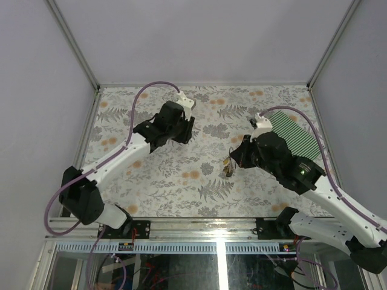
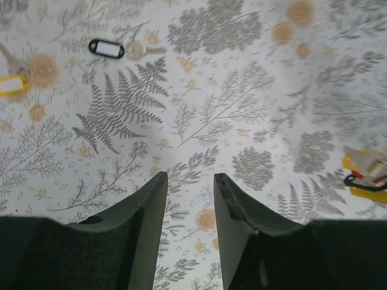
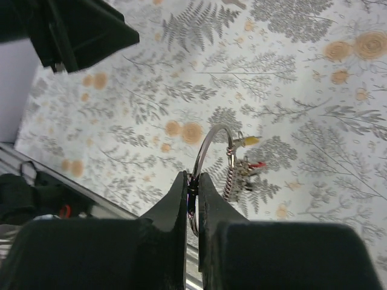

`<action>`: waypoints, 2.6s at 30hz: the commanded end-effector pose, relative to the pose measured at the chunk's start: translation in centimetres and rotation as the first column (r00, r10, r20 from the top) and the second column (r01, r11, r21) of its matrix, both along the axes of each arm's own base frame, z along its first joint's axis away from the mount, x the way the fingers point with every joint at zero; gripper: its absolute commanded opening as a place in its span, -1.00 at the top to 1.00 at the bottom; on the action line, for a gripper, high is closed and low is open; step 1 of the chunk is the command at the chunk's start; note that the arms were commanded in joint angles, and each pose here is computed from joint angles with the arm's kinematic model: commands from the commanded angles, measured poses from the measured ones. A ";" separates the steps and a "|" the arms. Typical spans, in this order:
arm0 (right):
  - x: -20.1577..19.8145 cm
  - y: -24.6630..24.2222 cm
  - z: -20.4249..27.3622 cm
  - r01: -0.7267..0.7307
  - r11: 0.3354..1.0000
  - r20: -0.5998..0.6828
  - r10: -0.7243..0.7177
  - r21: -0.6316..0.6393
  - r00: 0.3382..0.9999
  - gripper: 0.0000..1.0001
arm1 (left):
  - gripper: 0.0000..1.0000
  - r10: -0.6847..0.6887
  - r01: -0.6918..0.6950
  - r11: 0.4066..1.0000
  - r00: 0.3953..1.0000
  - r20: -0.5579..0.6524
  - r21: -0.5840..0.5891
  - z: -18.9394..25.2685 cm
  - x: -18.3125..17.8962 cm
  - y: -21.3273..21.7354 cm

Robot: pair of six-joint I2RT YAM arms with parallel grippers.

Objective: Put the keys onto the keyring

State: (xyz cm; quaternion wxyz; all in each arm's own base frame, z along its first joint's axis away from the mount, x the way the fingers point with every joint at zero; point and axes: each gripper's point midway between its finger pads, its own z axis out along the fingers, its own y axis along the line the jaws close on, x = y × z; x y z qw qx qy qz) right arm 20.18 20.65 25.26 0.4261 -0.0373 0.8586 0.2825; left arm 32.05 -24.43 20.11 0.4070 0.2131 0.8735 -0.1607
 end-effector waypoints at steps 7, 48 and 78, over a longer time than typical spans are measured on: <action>2.8 -1.0 -0.4 -0.008 0.993 0.037 0.012 -0.120 0.999 1.00 | 0.24 0.205 -0.204 0.979 0.976 -0.075 0.023 -3.3 8.5 3.4; 2.9 -0.7 -4.8 -0.072 0.997 -0.113 0.070 -0.014 0.991 1.00 | 0.23 0.289 -0.224 0.930 0.935 -0.207 0.291 -17.2 22.6 14.0; 2.5 -0.9 -4.1 -0.073 0.997 -0.095 0.073 0.000 0.993 1.00 | 1.00 0.217 -0.165 0.943 0.963 -0.159 0.288 -14.0 21.3 11.6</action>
